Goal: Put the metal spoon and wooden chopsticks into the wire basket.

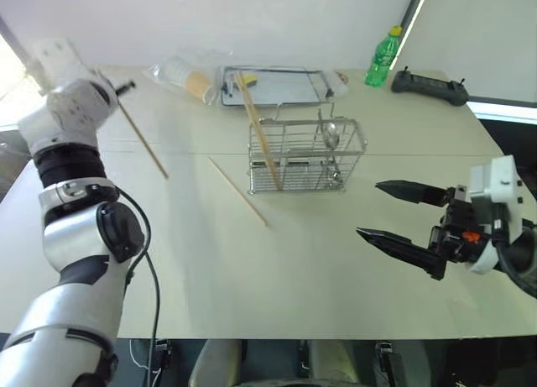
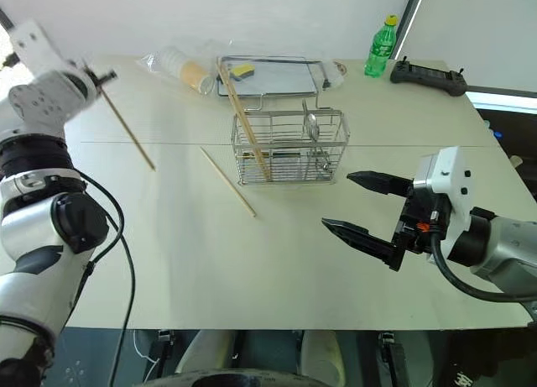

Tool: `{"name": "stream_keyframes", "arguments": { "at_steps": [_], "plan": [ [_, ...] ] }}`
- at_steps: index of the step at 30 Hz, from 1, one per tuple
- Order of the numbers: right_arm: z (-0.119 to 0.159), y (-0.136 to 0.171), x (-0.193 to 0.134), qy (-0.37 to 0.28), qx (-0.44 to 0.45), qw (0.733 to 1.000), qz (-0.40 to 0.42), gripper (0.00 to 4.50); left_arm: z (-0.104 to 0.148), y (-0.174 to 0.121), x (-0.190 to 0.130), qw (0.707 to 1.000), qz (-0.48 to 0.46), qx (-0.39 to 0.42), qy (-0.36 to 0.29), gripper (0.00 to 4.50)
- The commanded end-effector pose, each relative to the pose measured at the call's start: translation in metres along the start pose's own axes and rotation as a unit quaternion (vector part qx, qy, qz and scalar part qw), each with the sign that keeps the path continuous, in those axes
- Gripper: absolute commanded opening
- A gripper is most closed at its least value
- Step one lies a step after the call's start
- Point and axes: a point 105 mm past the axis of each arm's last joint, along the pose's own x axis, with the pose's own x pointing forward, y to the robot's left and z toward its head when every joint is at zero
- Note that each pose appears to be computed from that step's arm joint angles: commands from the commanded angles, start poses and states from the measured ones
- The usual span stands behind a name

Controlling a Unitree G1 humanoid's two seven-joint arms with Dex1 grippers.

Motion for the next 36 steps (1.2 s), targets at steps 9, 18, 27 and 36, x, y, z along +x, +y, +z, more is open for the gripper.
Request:
{"name": "stream_keyframes", "arguments": {
  "at_steps": [9, 18, 27, 36],
  "plan": [
    [0.010, -0.006, -0.003, -0.004, -0.013, 1.000, 0.001, 4.50, 0.100, -0.150, -0.095, 0.867, -0.442, -0.088, -0.213, 0.02],
    [0.008, -0.002, -0.006, -0.005, -0.011, 1.000, -0.011, 4.50, 0.056, -0.202, -0.130, 0.814, -0.551, -0.046, -0.180, 0.02],
    [0.010, -0.002, -0.009, -0.015, -0.010, 0.999, -0.035, 4.50, 0.002, -0.213, -0.122, 0.823, -0.547, -0.005, -0.152, 0.35],
    [0.009, -0.001, -0.008, -0.017, -0.005, 0.999, -0.042, 4.50, -0.002, -0.214, -0.123, 0.825, -0.547, -0.038, -0.139, 4.45]
  ]
}}
